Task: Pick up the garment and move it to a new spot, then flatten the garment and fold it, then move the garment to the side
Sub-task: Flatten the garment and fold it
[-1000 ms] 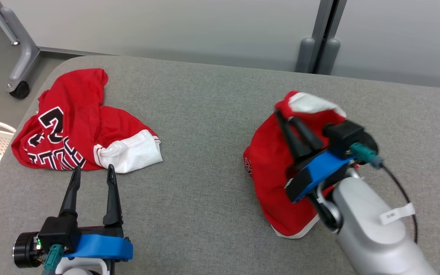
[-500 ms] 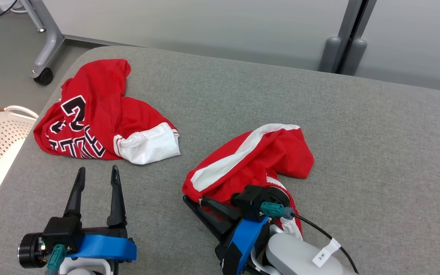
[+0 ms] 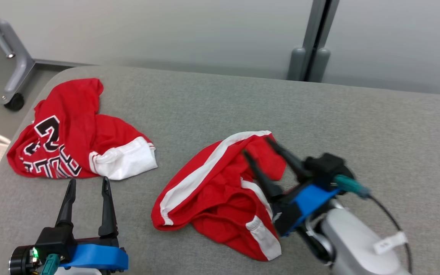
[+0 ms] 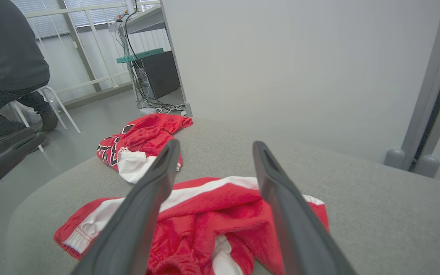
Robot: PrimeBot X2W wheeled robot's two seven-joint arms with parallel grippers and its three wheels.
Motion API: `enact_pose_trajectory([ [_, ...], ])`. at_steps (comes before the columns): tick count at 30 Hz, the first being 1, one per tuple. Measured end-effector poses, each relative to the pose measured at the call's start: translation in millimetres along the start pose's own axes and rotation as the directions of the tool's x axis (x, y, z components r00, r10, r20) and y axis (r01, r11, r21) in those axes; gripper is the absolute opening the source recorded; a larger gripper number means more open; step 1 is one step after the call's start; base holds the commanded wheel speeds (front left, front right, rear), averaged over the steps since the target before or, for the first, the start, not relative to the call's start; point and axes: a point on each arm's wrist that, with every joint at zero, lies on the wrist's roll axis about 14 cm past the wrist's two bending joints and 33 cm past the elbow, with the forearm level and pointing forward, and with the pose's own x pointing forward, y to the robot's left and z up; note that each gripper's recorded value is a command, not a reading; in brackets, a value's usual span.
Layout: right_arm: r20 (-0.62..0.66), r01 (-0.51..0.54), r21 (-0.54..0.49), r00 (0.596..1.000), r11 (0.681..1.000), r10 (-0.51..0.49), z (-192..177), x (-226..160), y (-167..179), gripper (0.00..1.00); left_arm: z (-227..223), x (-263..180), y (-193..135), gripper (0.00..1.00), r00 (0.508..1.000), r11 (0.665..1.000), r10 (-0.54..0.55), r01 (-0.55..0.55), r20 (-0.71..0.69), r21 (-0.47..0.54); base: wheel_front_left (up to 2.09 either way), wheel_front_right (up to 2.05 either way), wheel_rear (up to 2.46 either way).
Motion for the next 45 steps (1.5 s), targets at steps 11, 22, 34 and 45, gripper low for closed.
enact_pose_trajectory([
  [11,0.071,0.478,-0.024,0.877,0.878,-0.475,9,-133,-119,1.0,-2,1,-16,1.0,0.998,0.998,-0.062,0.062,-0.001,0.01,0.0,0.0,0.0],
  [22,-0.035,0.605,-0.01,0.796,0.796,-0.605,-32,-182,-126,1.0,-15,0,-22,1.0,0.995,0.996,-0.086,0.086,-0.044,0.011,0.0,0.0,0.0],
  [34,0.0,0.629,-0.009,0.777,0.777,-0.629,-21,-187,-132,1.0,-19,-17,-163,1.0,0.849,0.851,-0.525,0.526,-0.055,0.002,0.0,0.0,0.0],
  [45,-0.016,0.688,-0.007,0.726,0.726,-0.688,-26,-212,-144,1.0,-87,-53,-216,1.0,0.64,0.675,-0.716,0.737,-0.279,-0.041,0.0,0.0,0.0],
])
